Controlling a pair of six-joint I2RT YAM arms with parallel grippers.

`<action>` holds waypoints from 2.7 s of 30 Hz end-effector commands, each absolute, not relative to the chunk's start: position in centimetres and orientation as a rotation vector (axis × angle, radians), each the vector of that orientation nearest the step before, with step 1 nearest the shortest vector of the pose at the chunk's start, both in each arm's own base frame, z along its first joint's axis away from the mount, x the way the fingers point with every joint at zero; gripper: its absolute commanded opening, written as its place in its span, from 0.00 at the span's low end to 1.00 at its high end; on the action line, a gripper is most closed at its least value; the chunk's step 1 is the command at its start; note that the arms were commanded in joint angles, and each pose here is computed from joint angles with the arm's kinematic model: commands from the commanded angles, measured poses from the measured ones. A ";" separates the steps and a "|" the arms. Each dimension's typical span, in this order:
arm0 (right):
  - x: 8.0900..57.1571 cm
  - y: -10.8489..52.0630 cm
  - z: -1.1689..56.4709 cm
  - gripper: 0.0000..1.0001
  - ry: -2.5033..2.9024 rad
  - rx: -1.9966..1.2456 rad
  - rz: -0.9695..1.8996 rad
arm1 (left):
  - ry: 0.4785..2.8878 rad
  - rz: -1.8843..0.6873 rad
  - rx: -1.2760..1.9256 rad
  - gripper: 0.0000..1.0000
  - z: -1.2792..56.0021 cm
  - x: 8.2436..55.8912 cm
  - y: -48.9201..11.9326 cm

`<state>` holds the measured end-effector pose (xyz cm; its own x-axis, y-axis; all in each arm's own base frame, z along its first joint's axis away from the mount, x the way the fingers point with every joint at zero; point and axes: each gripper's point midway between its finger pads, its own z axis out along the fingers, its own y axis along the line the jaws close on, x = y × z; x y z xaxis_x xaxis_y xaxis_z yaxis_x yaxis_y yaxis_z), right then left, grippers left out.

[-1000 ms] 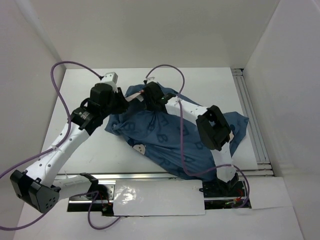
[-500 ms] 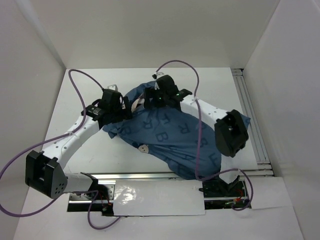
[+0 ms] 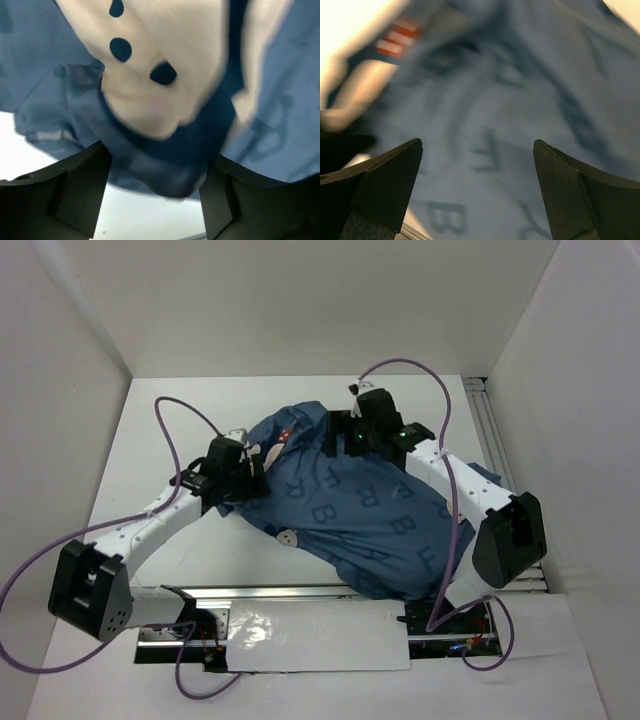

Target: Put the pillow into the pillowcase

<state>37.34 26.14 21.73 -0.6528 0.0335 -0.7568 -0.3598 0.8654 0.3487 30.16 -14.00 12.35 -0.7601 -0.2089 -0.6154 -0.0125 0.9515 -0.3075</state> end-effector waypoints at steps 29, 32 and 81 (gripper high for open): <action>53.5 12.1 16.7 1.00 2.215 0.167 0.148 | 2.448 -0.415 -0.272 1.00 14.8 33.5 -13.3; 51.1 9.8 20.8 1.00 2.151 0.223 0.159 | 2.410 -0.344 -0.532 1.00 14.7 32.5 -9.1; 44.7 10.8 8.5 0.95 2.375 0.408 0.167 | 2.103 0.133 -1.290 0.00 6.5 26.9 7.8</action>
